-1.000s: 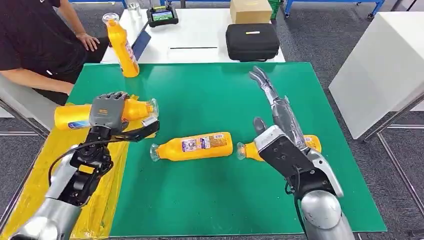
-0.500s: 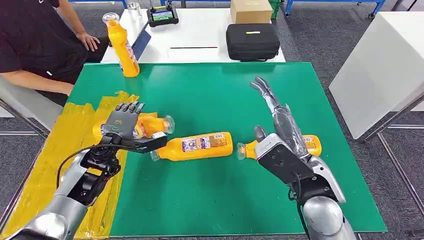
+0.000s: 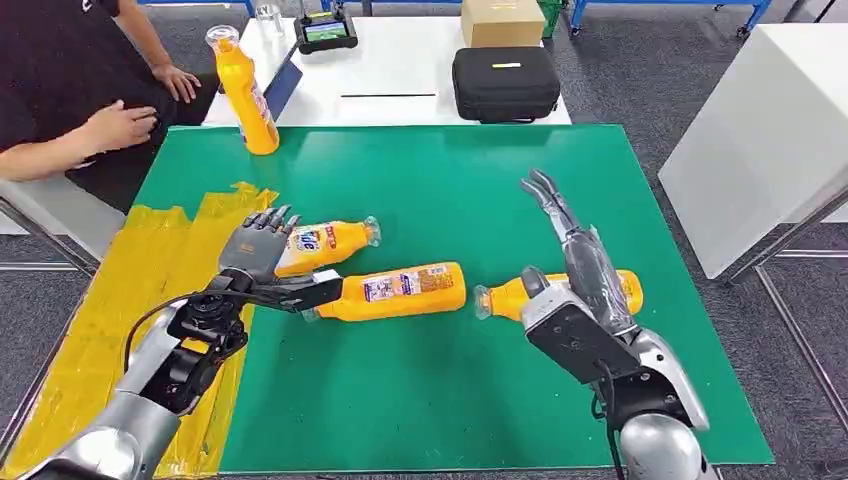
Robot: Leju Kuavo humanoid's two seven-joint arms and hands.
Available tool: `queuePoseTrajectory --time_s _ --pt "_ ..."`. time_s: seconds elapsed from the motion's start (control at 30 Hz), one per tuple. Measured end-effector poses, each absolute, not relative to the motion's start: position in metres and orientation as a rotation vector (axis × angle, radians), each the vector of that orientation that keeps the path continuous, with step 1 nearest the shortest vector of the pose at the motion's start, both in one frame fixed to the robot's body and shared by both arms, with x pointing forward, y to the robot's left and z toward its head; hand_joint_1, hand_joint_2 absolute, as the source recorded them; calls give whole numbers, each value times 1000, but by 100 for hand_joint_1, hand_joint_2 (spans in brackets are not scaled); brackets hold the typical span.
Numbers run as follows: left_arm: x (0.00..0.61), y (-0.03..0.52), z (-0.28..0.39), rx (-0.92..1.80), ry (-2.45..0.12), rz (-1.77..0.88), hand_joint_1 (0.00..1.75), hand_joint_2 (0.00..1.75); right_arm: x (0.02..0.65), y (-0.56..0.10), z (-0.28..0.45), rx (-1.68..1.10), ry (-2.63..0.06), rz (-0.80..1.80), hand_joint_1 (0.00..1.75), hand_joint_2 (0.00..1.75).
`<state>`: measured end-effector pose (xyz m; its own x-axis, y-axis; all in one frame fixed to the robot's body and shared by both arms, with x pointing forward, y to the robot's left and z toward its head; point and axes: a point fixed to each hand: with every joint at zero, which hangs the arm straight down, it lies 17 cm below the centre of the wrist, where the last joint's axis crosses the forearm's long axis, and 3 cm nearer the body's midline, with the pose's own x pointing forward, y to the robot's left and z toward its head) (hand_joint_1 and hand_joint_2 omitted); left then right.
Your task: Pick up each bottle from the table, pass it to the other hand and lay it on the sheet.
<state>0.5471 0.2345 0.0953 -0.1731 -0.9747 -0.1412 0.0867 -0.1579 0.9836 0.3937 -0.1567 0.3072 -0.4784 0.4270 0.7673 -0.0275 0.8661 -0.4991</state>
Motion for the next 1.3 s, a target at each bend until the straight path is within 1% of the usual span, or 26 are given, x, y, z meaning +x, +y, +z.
queuePoseTrajectory --time_s 0.13,0.23,0.33,0.4,0.5,0.7,0.77,0.8,0.83,0.93,1.03,1.07,1.2,1.3 --pt "544 229 96 1119 -1197 -1464 0 0 391 -162 303 -325 -1992 568 0 0" --pt "540 221 100 1025 -1256 -1377 0 0 389 -170 298 -369 -1974 571 0 0" --pt "531 211 123 804 -1420 -1103 0 0 385 -186 293 -469 -1950 581 0 0" --pt "525 213 145 716 -1501 -948 0 0 383 -197 290 -514 -1938 580 0 0" --pt "518 220 165 705 -1555 -864 0 0 380 -209 289 -548 -1926 566 0 0" --pt "511 226 184 711 -1600 -804 0 0 379 -217 290 -568 -1923 553 0 0" --pt "507 228 193 671 -1650 -732 0 0 378 -220 289 -586 -1918 559 0 0" --pt "503 229 203 611 -1696 -648 0 0 378 -223 287 -605 -1910 568 0 0" --pt "498 233 212 559 -1729 -566 0 0 377 -229 284 -619 -1904 573 0 175" --pt "479 247 239 326 -1829 -295 0 0 375 -252 275 -633 -1888 590 0 175" --pt "459 261 247 44 -1858 -59 0 0 376 -287 262 -635 -1860 590 0 175" --pt "452 266 249 -23 -1872 -7 0 0 377 -303 260 -682 -1851 604 0 175" --pt "437 279 256 -75 -1915 49 0 0 379 -353 242 -886 -1734 720 0 175" --pt "436 283 256 -90 -1916 52 0 0 379 -382 227 -1062 -1598 886 0 175"
